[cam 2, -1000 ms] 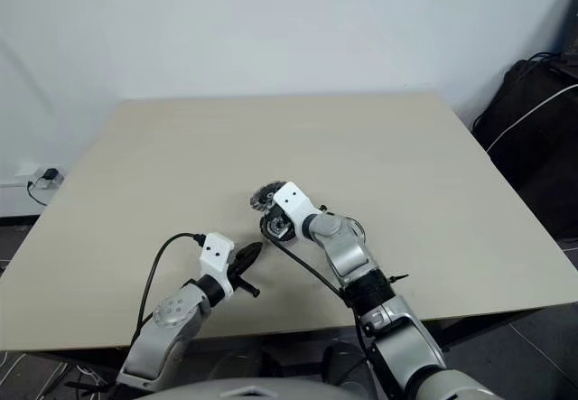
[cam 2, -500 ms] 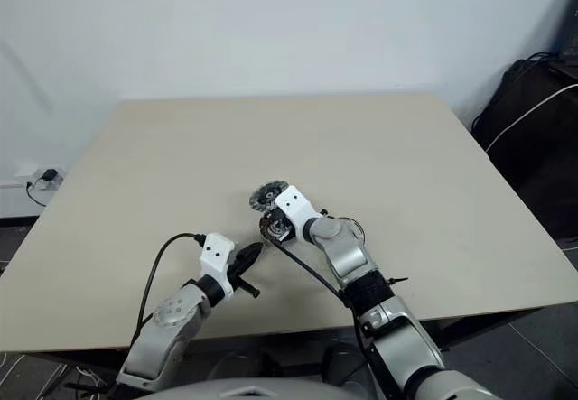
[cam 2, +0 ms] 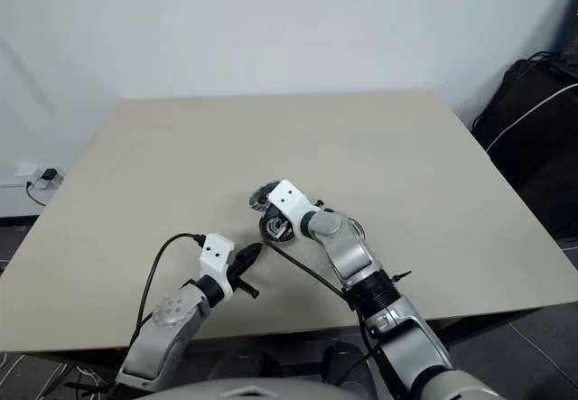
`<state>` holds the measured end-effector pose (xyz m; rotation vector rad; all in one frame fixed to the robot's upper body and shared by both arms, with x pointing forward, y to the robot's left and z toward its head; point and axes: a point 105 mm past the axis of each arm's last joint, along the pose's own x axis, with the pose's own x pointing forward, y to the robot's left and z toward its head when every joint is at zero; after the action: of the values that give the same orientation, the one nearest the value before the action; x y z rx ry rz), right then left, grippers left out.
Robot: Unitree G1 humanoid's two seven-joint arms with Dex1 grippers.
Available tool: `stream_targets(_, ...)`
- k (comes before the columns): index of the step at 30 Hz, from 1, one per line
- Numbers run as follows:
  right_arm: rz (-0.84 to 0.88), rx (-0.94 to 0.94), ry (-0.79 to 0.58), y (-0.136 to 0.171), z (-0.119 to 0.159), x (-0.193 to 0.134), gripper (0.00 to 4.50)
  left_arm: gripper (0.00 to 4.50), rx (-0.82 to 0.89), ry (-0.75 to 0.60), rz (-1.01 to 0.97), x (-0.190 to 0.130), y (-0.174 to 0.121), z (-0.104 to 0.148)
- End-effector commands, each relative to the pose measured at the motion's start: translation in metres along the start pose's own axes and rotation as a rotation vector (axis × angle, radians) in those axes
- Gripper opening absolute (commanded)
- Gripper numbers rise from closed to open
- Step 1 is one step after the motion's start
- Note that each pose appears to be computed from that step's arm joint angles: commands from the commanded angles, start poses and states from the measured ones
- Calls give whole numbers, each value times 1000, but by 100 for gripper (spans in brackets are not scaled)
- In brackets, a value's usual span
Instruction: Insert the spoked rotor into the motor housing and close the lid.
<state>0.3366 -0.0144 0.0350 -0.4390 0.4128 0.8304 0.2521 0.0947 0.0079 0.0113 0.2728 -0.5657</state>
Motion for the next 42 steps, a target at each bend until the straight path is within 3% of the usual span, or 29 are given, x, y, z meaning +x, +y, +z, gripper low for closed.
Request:
stream_targets(1, -25, -49, 3, -4, 8, -3, 120, 0, 19, -41, -2, 1, 0, 12)
stream_targets(5, -23, -93, 34, -5, 5, -4, 250, 0, 18, -40, 2, 1, 0, 12)
stream_targets(30, -45, -142, 117, -19, -5, 4, 250, 0, 10, -50, 11, -1, -1, 13)
stream_targets(42, -8, -189, 127, -12, -5, 8, 250, 0, 10, -50, 15, -1, 0, 12)
